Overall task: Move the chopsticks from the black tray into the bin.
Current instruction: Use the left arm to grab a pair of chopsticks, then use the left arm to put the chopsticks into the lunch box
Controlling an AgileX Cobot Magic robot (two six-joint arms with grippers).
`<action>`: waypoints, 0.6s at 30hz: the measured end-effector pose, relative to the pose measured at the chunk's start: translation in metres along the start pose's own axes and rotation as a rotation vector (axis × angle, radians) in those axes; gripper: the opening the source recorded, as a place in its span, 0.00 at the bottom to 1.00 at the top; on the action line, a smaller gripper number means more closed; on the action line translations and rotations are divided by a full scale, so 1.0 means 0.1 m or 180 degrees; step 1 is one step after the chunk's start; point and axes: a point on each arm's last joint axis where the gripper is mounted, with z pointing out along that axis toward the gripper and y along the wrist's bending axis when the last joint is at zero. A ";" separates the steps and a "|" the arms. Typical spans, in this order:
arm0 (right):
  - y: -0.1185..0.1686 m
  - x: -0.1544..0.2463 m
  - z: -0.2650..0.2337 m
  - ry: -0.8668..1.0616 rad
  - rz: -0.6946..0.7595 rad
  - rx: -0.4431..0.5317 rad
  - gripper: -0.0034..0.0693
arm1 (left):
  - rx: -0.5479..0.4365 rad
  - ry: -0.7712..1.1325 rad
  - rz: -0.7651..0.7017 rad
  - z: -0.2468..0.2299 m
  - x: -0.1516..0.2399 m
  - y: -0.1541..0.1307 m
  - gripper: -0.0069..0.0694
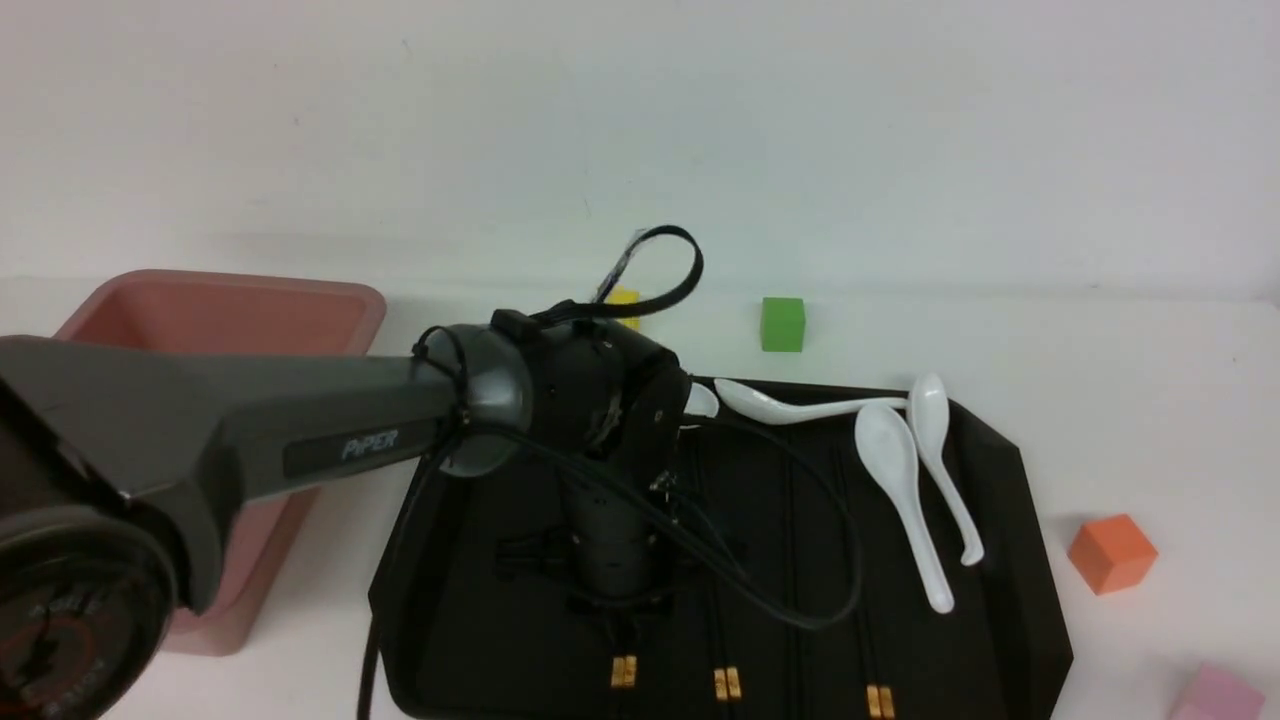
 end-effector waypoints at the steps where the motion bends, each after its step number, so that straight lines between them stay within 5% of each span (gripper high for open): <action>1: 0.00 0.00 0.00 0.0000 0.0000 0.0000 0.38 | 0.0051 0.0010 -0.0037 -0.06 0.01 -0.01 0.25; 9: 0.00 0.00 0.00 0.0000 0.0000 0.0000 0.38 | 0.0435 -0.0542 0.0062 -1.37 0.06 0.04 0.25; 12: 0.00 0.00 0.00 0.0000 0.0000 0.0000 0.38 | 0.0391 -0.0908 0.0014 -1.96 0.07 0.35 0.25; 14: 0.00 0.00 0.00 0.0000 0.0003 0.0000 0.38 | 0.0097 -0.0964 -0.0192 -2.18 0.03 0.76 0.25; 18: 0.00 0.00 0.00 0.0000 0.0003 0.0000 0.38 | -0.0223 -0.0986 -0.0634 -2.25 -0.18 1.38 0.25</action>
